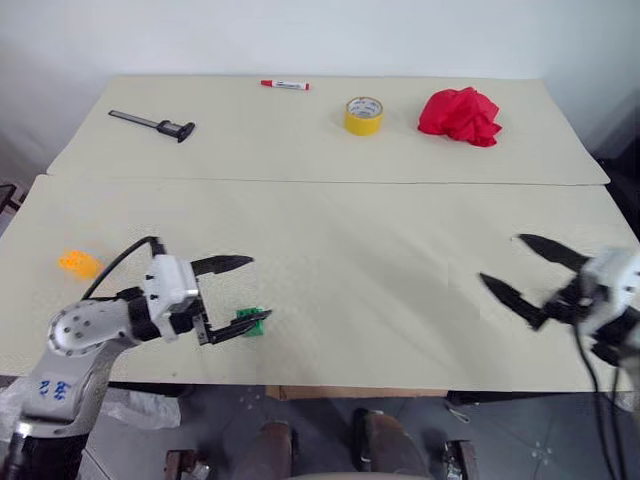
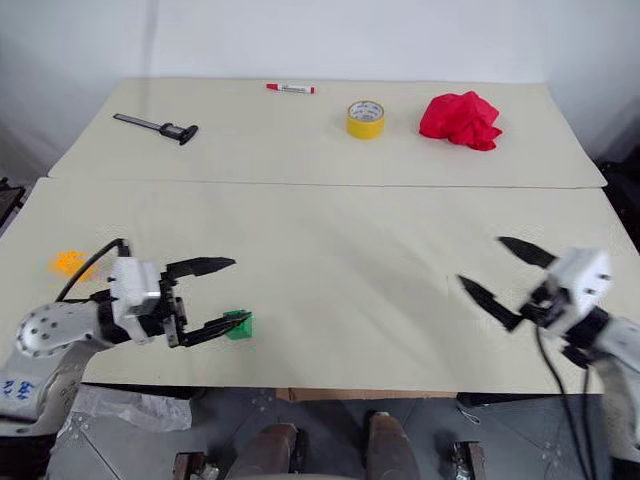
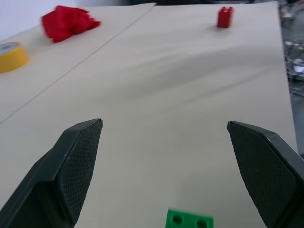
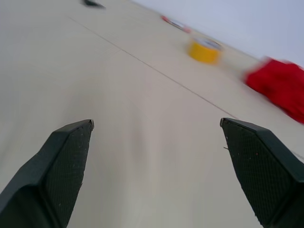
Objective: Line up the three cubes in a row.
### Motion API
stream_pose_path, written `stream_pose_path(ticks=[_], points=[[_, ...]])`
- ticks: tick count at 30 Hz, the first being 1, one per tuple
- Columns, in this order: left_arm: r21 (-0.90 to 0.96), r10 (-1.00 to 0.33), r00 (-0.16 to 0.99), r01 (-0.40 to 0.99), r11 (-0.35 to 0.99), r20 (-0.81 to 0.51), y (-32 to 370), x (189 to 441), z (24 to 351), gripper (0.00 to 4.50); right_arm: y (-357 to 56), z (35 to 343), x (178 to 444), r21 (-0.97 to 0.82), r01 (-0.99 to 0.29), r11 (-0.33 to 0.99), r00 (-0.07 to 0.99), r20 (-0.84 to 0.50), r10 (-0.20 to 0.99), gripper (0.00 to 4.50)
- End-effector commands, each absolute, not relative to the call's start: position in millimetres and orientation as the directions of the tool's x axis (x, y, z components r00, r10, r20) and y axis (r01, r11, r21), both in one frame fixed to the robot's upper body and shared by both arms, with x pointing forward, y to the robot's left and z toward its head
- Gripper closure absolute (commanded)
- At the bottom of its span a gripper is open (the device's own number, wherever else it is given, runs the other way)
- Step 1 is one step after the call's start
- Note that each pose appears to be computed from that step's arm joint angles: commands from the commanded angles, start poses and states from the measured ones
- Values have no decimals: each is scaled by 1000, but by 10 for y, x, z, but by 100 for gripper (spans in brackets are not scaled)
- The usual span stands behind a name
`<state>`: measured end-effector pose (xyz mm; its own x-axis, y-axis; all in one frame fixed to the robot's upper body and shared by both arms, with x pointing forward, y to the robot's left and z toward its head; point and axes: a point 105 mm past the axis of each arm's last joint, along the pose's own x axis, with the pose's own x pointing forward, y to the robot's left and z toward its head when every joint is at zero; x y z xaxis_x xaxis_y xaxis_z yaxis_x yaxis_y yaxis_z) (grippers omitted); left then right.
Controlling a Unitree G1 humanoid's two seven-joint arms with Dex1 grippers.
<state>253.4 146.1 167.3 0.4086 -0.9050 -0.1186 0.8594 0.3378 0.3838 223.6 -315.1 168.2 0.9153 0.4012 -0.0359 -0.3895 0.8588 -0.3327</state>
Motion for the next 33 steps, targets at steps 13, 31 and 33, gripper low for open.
stream_pose_path(ticks=[13, 31, 33], points=[[335, -955, 288, 909, 249, -73, 1083, 2605, 1563, 3, -3675, 1604, 2106, -209, -132, 969, 954, -292, 67, 0], [336, -948, 308, 904, 266, -78, 1085, 2590, 1580, 3, -3790, 1298, 2637, -177, 131, 975, 883, -426, -196, 0], [338, -945, 317, 901, 273, -82, 1109, 2584, 1572, 1, -3780, 1218, 2649, -155, 116, 981, 883, -437, -173, 19]])
